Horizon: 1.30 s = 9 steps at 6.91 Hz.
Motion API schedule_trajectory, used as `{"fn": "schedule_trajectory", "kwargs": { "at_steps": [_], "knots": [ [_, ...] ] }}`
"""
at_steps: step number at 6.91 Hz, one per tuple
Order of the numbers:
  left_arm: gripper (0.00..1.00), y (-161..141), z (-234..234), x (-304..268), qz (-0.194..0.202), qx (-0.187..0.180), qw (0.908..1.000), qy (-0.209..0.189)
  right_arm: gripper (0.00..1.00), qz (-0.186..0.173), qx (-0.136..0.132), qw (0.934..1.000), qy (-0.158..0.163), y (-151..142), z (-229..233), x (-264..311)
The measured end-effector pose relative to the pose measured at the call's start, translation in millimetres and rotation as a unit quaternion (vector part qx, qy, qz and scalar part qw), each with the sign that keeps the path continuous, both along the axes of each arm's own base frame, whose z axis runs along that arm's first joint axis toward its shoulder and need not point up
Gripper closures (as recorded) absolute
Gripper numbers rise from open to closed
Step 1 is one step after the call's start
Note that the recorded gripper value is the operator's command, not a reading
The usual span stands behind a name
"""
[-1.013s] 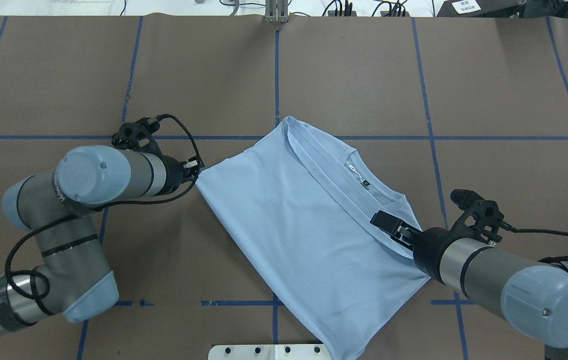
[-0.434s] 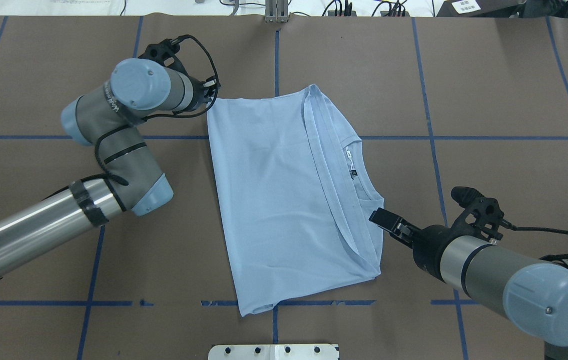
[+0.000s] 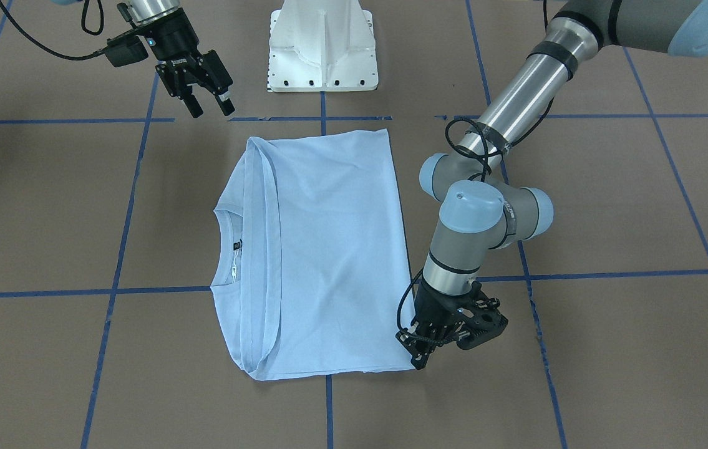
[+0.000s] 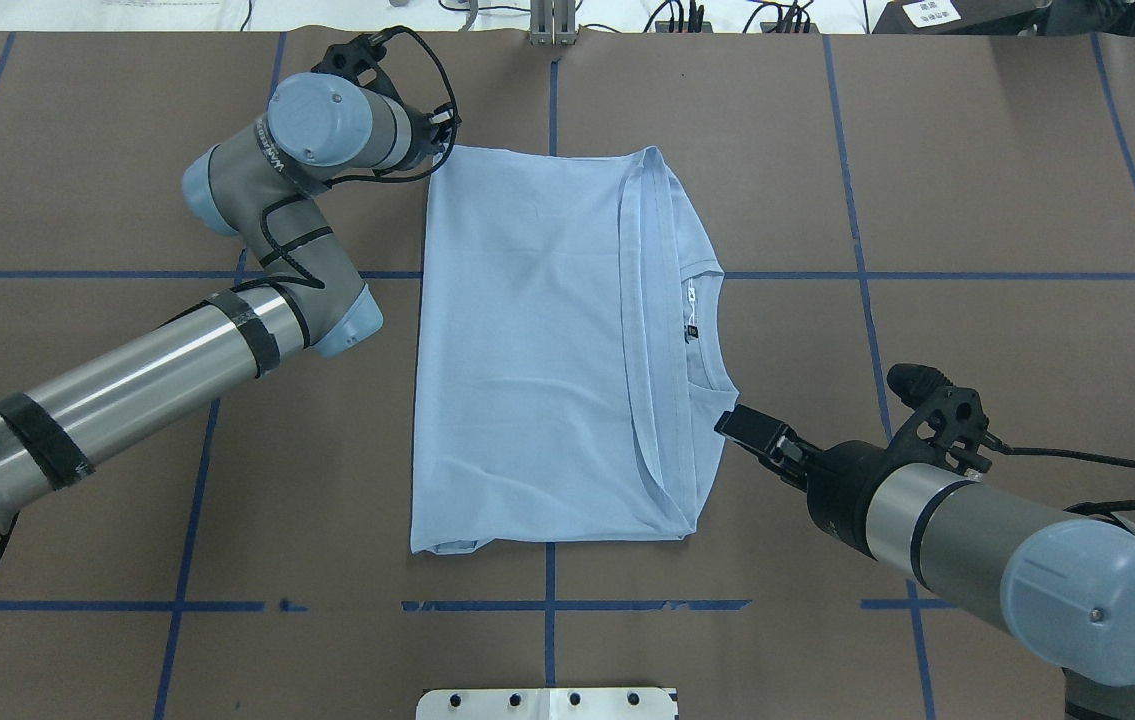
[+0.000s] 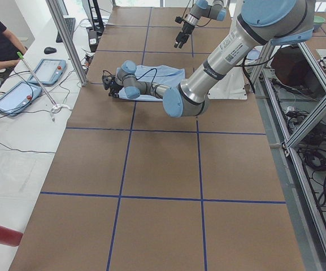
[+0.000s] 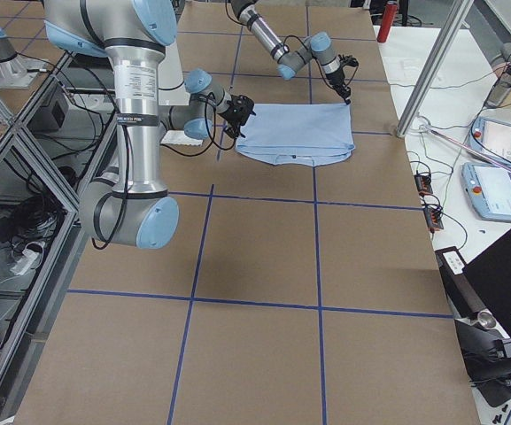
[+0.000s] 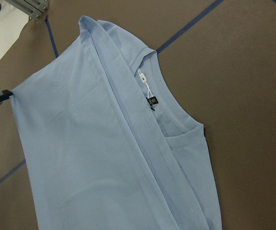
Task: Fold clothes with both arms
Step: 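Fold the shirt's side with the left gripper over toward the right gripper, then move the right gripper to the folded shirt's lower corner and grasp it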
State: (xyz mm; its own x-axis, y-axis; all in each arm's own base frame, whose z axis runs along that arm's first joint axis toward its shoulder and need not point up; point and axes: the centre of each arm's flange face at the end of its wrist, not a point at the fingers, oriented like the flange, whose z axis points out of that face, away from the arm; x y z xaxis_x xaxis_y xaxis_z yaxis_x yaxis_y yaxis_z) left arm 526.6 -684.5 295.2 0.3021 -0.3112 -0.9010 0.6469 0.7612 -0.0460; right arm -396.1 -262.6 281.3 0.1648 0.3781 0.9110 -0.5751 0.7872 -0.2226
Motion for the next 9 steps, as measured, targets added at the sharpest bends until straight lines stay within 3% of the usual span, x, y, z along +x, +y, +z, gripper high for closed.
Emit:
{"fn": "schedule_trajectory", "kwargs": {
  "at_steps": [1,2,3,4,5,7,8,9],
  "knots": [
    [0.64,14.4,-14.8,-11.5,0.009,0.014,0.9997,0.020,0.06,0.003,0.001,1.0000,-0.006,-5.4,-5.3,-18.1],
    [0.64,43.5,-12.0,-30.7,0.029,0.019,0.9987,0.038,0.22,0.005,0.002,1.0000,-0.004,-10.9,-6.7,-40.9],
    [0.64,66.1,-1.9,-46.6,0.046,0.017,0.9978,0.046,0.27,0.000,0.004,0.9999,0.009,-13.2,0.1,-62.1],
    [0.62,78.0,4.6,-56.1,0.053,0.016,0.9973,0.049,0.31,-0.018,0.025,0.9989,0.035,-10.5,6.5,-81.8],
    [0.62,83.3,7.5,-58.6,0.056,0.015,0.9970,0.050,0.37,-0.050,0.072,0.9936,0.071,-4.3,11.4,-96.1],
    [0.62,87.5,10.2,-57.4,0.058,0.011,0.9969,0.052,0.42,-0.109,0.170,0.9690,0.142,1.4,23.6,-116.7],
    [0.62,87.9,11.0,-57.2,0.057,0.009,0.9969,0.053,0.72,-0.127,0.203,0.9563,0.168,0.8,30.0,-124.5],
    [0.62,88.3,11.3,-57.0,0.057,0.008,0.9969,0.054,0.75,-0.137,0.219,0.9493,0.179,0.7,32.5,-128.9]
  ]
}}
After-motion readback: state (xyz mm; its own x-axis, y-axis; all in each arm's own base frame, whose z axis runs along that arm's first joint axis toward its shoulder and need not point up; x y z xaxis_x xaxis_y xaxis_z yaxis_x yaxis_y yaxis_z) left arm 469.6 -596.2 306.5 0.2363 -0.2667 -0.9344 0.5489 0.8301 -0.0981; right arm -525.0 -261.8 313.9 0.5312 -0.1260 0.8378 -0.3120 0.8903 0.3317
